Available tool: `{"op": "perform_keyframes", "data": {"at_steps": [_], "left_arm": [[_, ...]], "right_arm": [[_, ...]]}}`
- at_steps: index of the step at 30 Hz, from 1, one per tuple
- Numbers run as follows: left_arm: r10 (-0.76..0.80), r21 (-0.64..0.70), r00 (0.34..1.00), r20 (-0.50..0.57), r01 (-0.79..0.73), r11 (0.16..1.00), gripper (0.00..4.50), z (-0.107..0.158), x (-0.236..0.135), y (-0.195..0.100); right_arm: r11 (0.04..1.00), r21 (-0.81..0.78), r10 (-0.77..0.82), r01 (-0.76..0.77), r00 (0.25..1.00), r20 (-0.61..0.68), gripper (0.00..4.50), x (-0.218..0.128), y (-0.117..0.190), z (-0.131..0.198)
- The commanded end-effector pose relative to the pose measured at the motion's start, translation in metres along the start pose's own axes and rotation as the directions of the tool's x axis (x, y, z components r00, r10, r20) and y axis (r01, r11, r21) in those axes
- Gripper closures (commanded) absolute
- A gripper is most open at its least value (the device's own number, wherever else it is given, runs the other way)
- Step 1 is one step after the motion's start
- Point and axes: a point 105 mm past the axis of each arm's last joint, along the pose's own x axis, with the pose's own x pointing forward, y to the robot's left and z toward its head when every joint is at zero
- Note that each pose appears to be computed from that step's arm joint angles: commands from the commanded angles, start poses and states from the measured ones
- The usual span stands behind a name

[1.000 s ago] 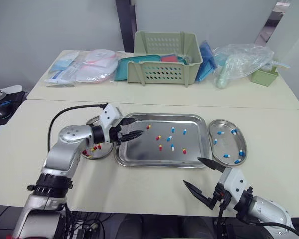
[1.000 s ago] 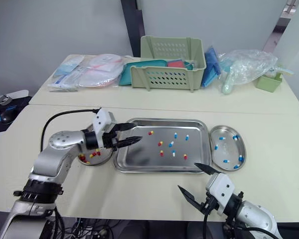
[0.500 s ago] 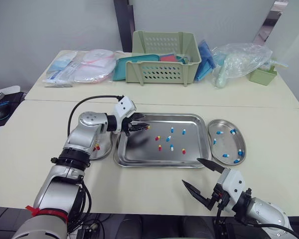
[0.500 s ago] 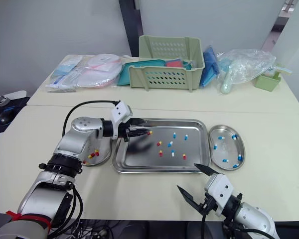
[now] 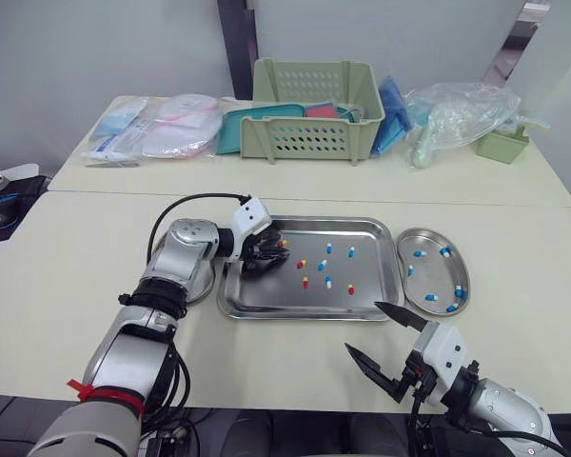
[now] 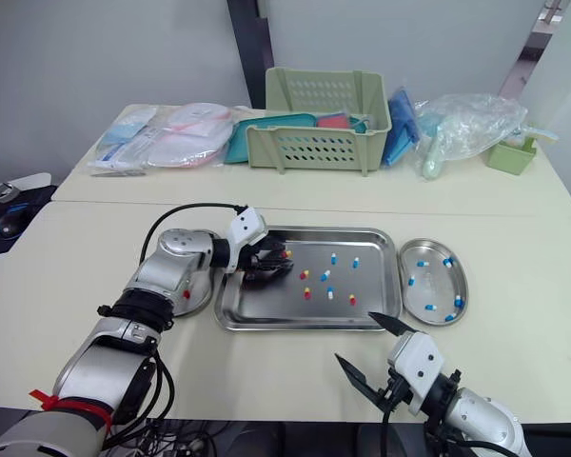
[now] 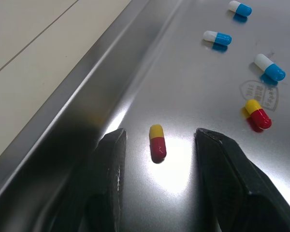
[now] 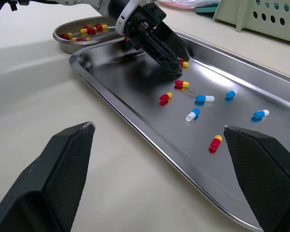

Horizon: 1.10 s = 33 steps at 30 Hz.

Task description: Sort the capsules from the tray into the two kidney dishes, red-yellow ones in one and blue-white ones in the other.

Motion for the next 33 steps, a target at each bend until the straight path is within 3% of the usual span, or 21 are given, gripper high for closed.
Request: {"op": "perform_keyframes", "data": {"at_steps": [1,5,7,12,17,21,24,33], "left_arm": [[-0.009,0.033,1.000,-0.029,0.010,0.999,2.74,-0.003,0.005,-0.003],[-0.015,0.038,0.999,-0.031,0.016,0.999,4.02,-0.004,0.009,-0.006],[-0.014,0.040,0.999,-0.035,0.016,0.999,4.46,-0.006,0.009,-0.007],[0.001,0.043,1.000,-0.028,0.001,0.999,4.46,-0.008,0.004,-0.006],[0.033,0.046,0.999,0.040,-0.035,0.998,4.46,0.007,-0.005,-0.001],[0.105,0.054,0.982,0.155,-0.114,0.992,4.46,0.044,-0.034,0.009],[0.154,0.037,0.972,0.176,-0.163,0.986,4.46,0.055,-0.059,0.008],[0.456,-0.161,0.885,0.099,-0.438,0.885,4.46,0.035,-0.138,0.009]], "right_arm": [[1.000,-0.013,-0.003,0.004,0.999,0.040,0.00,0.000,0.001,0.013],[1.000,-0.011,-0.003,0.004,0.999,0.039,0.00,0.000,0.001,0.014],[1.000,-0.011,-0.004,0.004,0.999,0.039,0.00,0.000,0.001,0.014],[1.000,-0.013,-0.002,0.002,0.999,0.039,0.00,0.000,0.001,0.015],[1.000,-0.016,0.000,0.000,0.999,0.041,0.00,0.000,0.001,0.015],[0.999,-0.032,0.039,-0.037,0.998,0.045,0.00,0.001,-0.001,0.017],[0.995,-0.037,0.097,-0.095,0.994,0.045,0.00,0.004,0.002,0.019],[0.946,-0.046,0.323,-0.320,0.943,0.078,0.00,0.017,0.016,0.035]]}}
